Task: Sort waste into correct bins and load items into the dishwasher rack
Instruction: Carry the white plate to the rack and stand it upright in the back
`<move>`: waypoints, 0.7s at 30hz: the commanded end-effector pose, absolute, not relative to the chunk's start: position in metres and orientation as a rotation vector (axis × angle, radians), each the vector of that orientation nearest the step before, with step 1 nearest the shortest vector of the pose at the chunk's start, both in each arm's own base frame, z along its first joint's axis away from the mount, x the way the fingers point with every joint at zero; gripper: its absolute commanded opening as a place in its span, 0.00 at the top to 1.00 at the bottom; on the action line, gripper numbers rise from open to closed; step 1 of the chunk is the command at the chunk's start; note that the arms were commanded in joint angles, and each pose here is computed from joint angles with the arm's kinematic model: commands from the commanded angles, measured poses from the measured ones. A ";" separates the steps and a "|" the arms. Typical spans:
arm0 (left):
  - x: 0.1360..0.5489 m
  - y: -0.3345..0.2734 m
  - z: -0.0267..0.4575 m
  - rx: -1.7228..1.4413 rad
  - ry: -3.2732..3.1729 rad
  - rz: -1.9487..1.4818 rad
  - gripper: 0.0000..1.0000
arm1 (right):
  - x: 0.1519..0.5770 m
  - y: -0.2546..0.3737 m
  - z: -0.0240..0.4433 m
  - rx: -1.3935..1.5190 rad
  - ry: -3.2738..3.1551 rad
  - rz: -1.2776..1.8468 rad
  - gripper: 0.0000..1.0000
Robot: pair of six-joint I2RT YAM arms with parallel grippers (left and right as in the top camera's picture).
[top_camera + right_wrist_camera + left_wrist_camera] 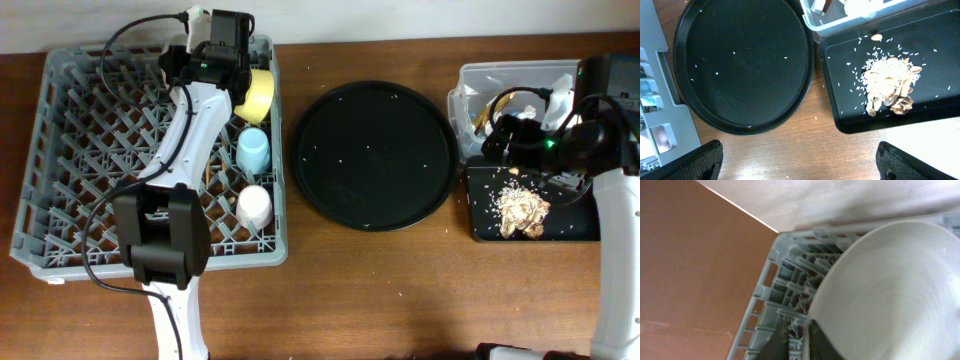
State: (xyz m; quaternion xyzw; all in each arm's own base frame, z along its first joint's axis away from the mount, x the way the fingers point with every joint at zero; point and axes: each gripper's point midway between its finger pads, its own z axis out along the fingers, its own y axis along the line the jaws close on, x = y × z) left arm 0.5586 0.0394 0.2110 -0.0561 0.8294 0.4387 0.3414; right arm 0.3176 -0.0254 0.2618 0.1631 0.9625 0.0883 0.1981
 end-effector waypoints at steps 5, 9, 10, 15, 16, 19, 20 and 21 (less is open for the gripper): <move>0.561 0.032 0.198 -0.070 2.239 1.038 0.46 | 0.318 -0.028 0.263 0.449 2.689 0.227 0.02; 0.553 0.032 0.247 -0.124 2.167 0.987 0.25 | 0.318 -0.028 0.263 0.449 2.689 0.227 0.01; 0.548 0.030 0.263 -0.126 2.156 0.946 0.21 | 0.318 -0.028 0.263 0.449 2.689 0.227 0.02; 0.482 -0.026 0.303 -0.062 2.325 0.319 0.01 | 0.318 -0.028 0.263 0.449 2.689 0.227 0.02; 0.462 -0.051 0.301 0.027 2.398 0.128 0.01 | 0.318 -0.028 0.263 0.449 2.689 0.227 0.02; 0.437 -0.086 0.291 0.137 2.497 -0.137 0.01 | 0.318 -0.028 0.263 0.449 2.689 0.227 0.01; 0.432 -0.089 0.286 0.148 2.521 -0.163 0.01 | 0.318 -0.028 0.263 0.449 2.689 0.227 0.02; 0.429 -0.088 0.283 0.148 2.538 -0.159 0.01 | 0.318 -0.028 0.263 0.449 2.689 0.227 0.02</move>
